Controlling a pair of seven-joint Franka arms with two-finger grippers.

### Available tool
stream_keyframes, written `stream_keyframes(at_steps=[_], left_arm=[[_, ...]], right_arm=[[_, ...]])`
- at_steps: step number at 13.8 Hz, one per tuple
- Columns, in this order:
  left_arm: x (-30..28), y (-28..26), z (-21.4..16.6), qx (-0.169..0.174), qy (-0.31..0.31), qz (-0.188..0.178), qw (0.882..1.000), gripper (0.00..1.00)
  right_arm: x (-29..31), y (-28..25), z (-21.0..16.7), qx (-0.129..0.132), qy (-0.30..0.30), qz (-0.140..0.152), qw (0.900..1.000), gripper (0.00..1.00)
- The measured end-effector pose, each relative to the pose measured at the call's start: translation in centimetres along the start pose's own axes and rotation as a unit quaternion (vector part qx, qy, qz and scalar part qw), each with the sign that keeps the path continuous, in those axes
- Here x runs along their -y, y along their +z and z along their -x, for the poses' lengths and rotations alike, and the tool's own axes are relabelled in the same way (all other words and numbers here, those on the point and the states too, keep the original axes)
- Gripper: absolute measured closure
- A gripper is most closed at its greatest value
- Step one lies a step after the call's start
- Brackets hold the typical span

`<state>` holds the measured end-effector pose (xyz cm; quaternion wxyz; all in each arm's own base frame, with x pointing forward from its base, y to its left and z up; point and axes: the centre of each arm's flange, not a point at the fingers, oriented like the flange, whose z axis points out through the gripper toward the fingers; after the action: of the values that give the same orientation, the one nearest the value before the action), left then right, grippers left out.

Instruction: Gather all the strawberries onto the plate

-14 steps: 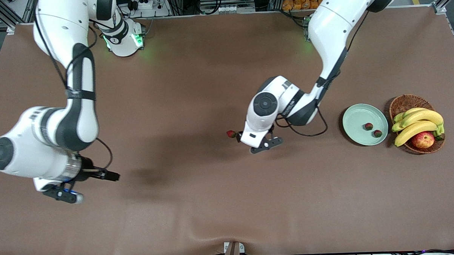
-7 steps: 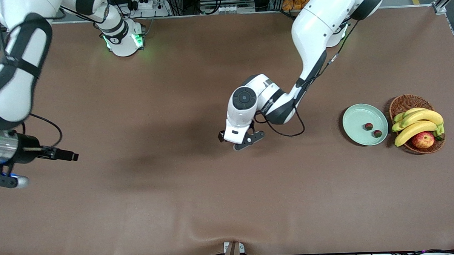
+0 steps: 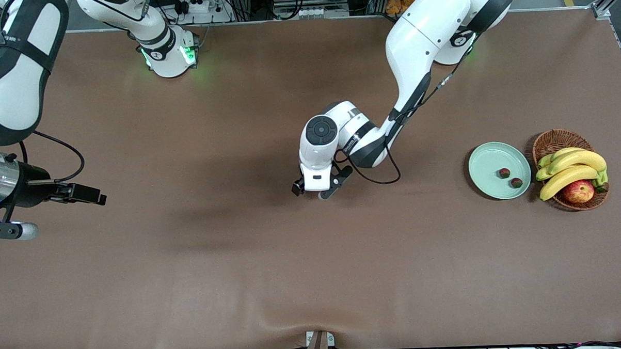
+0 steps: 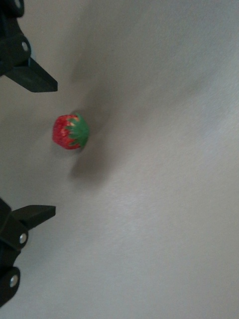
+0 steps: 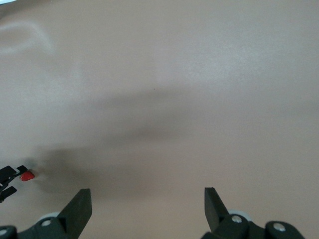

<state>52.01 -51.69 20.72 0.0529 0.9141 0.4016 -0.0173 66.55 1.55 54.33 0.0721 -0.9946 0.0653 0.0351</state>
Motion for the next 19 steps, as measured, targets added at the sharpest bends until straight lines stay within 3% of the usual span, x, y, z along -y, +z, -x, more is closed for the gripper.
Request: stream_keyframes(at_steps=[5,9,12,14,16,17,19], left_arm=[[0.5,1.9,-1.1,-0.006,-0.014,-0.013,1.0,0.0],[0.6,2.3,-0.9,-0.005,-0.013,-0.015,1.0,0.0],[0.6,2.3,-0.5,-0.005,-0.01,-0.015,1.0,0.05],[0.6,2.3,-0.3,-0.005,-0.009,-0.015,1.0,0.25],[0.6,2.3,-0.3,-0.005,-0.009,-0.015,1.0,0.42],[0.6,2.3,-0.3,-0.005,-0.009,-0.015,1.0,0.42],[0.6,2.3,-0.3,-0.005,-0.009,-0.015,1.0,0.6]], right_arm=[[-5.0,0.6,-1.3,0.01,0.018,-0.021,1.0,0.0],[-7.8,0.9,-1.8,0.021,0.002,-0.045,0.999,0.0],[-9.0,0.0,-1.9,0.016,-0.023,-0.047,0.998,0.0],[-8.1,-1.4,-1.5,0.005,-0.049,-0.021,0.999,0.0],[-5.2,-3.5,-0.1,-0.007,-0.068,0.054,0.996,0.0],[-3.4,-4.2,0.8,-0.015,-0.06,0.076,0.995,0.0],[-2.1,-4.4,2.3,-0.029,-0.053,0.091,0.994,0.0]])
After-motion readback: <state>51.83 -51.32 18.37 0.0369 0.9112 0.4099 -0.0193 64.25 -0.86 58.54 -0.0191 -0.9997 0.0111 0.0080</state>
